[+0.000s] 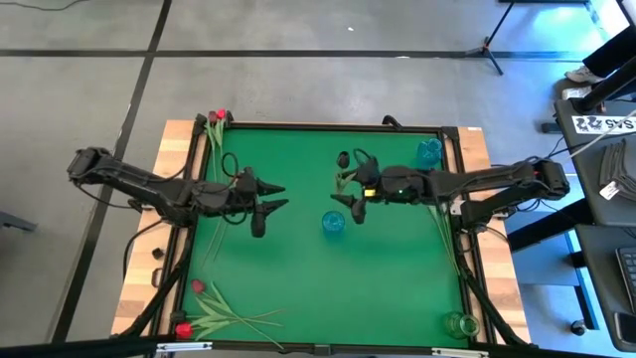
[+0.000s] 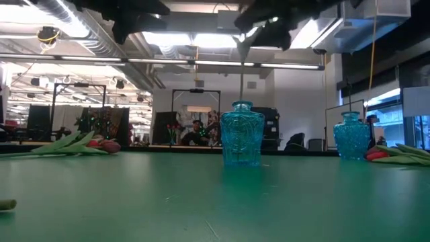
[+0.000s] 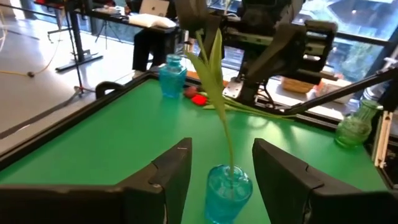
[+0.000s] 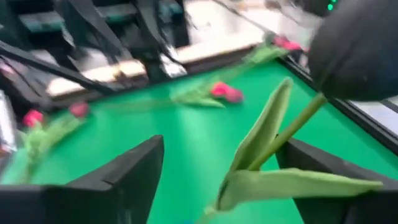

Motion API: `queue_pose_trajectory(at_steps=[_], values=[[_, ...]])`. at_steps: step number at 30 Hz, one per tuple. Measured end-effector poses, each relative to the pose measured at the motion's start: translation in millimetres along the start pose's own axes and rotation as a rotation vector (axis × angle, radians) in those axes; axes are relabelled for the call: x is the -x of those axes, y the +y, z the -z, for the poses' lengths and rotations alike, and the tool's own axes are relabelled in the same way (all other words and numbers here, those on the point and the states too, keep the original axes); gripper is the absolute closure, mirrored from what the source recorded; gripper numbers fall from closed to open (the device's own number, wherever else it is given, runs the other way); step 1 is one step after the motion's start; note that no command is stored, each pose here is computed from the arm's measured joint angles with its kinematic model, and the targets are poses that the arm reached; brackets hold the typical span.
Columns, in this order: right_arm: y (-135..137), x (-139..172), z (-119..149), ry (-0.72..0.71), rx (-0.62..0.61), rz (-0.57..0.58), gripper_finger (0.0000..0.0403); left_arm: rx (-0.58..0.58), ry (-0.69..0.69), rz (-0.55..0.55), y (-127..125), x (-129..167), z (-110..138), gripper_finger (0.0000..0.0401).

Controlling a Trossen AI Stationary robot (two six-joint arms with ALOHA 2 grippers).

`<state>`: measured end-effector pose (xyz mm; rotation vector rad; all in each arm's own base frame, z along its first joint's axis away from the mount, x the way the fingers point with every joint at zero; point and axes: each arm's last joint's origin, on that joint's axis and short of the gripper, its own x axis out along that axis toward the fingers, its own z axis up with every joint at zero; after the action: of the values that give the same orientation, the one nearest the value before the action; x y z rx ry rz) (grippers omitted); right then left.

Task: Sort flowers into vase by color
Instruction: Put the black tulip into the bottom blue vase

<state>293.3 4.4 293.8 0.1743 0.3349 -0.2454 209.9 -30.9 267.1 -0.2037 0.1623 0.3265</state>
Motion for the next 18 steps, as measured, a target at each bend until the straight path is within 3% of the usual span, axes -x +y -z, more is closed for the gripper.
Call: queue_pose_trajectory(at_steps=[5,14,18], values=[[-2,17,-10,0.094,-0.002,0.027,0.0080,-0.004,0.005,-0.016,5,6,-3,0.0233],[-2,31,-19,0.067,-0.038,-0.022,0.0079,-0.007,0.008,-0.017,6,6,-2,0.0232],[-4,40,-19,0.142,-0.026,-0.030,0.0079,-0.009,0.010,-0.014,5,6,-2,0.0232]])
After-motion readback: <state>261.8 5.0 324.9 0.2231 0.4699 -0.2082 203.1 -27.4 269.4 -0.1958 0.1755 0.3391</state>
